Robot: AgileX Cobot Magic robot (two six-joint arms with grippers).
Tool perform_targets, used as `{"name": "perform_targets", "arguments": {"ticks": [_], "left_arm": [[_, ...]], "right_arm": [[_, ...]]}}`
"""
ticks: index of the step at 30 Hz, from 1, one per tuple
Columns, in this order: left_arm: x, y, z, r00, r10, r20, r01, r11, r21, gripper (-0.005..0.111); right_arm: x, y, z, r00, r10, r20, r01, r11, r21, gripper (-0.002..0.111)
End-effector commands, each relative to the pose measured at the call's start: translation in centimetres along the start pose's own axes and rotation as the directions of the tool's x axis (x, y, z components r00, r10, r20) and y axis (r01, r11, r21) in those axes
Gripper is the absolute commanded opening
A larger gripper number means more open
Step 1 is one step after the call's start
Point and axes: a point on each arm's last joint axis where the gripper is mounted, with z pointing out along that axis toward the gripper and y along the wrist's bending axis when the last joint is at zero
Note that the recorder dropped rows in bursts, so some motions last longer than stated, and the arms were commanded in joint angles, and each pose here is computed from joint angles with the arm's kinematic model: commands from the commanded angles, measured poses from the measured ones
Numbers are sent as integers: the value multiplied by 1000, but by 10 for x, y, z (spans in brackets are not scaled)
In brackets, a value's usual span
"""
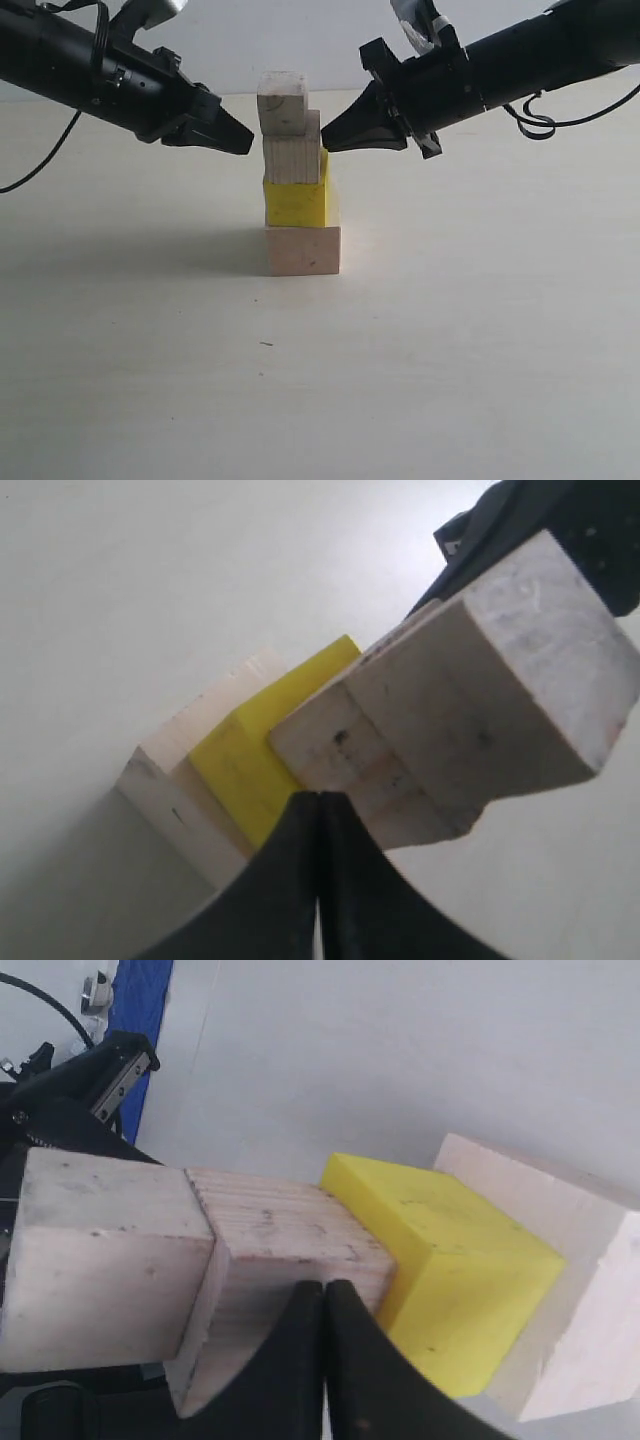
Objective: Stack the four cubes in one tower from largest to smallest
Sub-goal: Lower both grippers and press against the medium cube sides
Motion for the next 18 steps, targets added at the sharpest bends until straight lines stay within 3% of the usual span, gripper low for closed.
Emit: {"name": "perform_targets", "arguments": {"ticks": [1,5,18], "left_arm": [[-1,-4,2,1000,-2,2,2,1000,15,0],[-1,-3,2,1000,1,2,-1,1000,7,0],[6,5,15,999,-40,-27,41,998,38,0]], "right_arm": [[-1,1,0,1000,-20,-12,21,1000,10,0],[0,-9,-1,1000,1,-21,1,992,123,0],[-3,-18,4,999,31,15,-32,992,124,0]]}}
